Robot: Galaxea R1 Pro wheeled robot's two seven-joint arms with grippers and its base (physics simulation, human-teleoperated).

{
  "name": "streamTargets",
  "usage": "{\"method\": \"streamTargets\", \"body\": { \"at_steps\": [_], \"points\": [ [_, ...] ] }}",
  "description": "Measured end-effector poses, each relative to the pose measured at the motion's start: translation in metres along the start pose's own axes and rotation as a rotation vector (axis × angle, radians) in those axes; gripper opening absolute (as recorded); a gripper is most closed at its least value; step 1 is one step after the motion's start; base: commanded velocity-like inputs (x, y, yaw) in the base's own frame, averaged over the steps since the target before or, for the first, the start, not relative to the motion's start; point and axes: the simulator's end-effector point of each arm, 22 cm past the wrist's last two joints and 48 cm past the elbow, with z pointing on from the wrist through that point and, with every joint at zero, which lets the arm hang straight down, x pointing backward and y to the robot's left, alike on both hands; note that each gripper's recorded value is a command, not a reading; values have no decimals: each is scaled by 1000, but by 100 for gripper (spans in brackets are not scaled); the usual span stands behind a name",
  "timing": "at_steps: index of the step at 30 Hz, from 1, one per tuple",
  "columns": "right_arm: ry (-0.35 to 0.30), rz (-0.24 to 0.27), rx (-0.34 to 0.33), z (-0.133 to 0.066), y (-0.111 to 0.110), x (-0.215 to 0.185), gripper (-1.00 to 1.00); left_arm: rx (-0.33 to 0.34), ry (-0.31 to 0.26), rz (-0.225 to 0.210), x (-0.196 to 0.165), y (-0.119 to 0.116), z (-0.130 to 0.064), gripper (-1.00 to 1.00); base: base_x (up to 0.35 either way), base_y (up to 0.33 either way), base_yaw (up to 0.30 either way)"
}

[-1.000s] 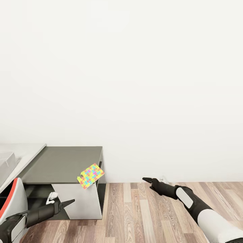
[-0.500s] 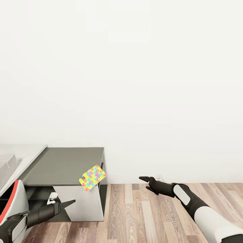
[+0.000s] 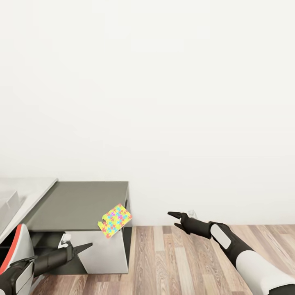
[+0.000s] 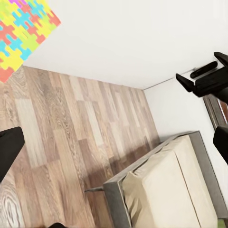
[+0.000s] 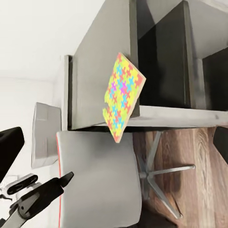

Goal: Put all the toys in the child's room - the three board games (two on the bed and one on the table), the two jigsaw puzzles on the table, and the tennis ball on the table - inside the toy box on the table in the child's room.

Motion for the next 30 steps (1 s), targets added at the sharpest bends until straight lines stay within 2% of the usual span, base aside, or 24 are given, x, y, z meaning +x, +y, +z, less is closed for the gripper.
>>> {"method": "streamTargets", "body": {
  "at_steps": [15, 22, 27, 30],
  "points": [
    [-28, 12, -33, -7, 4, -10, 100, 3, 3, 2, 1, -1, 1, 100, 57, 33, 0],
    [-29, 22, -44, -3, 8, -8, 100, 8, 3, -2, 1, -2, 1, 100, 1, 0, 0],
    [-20, 25, -56, 8, 13, -2, 100, 25, 7, -25, 2, -3, 3, 100, 0, 0, 0],
    [10, 38, -98, 32, 34, 18, 100, 73, 15, -46, 4, -14, 4, 100, 0, 0, 0]
  ]
}}
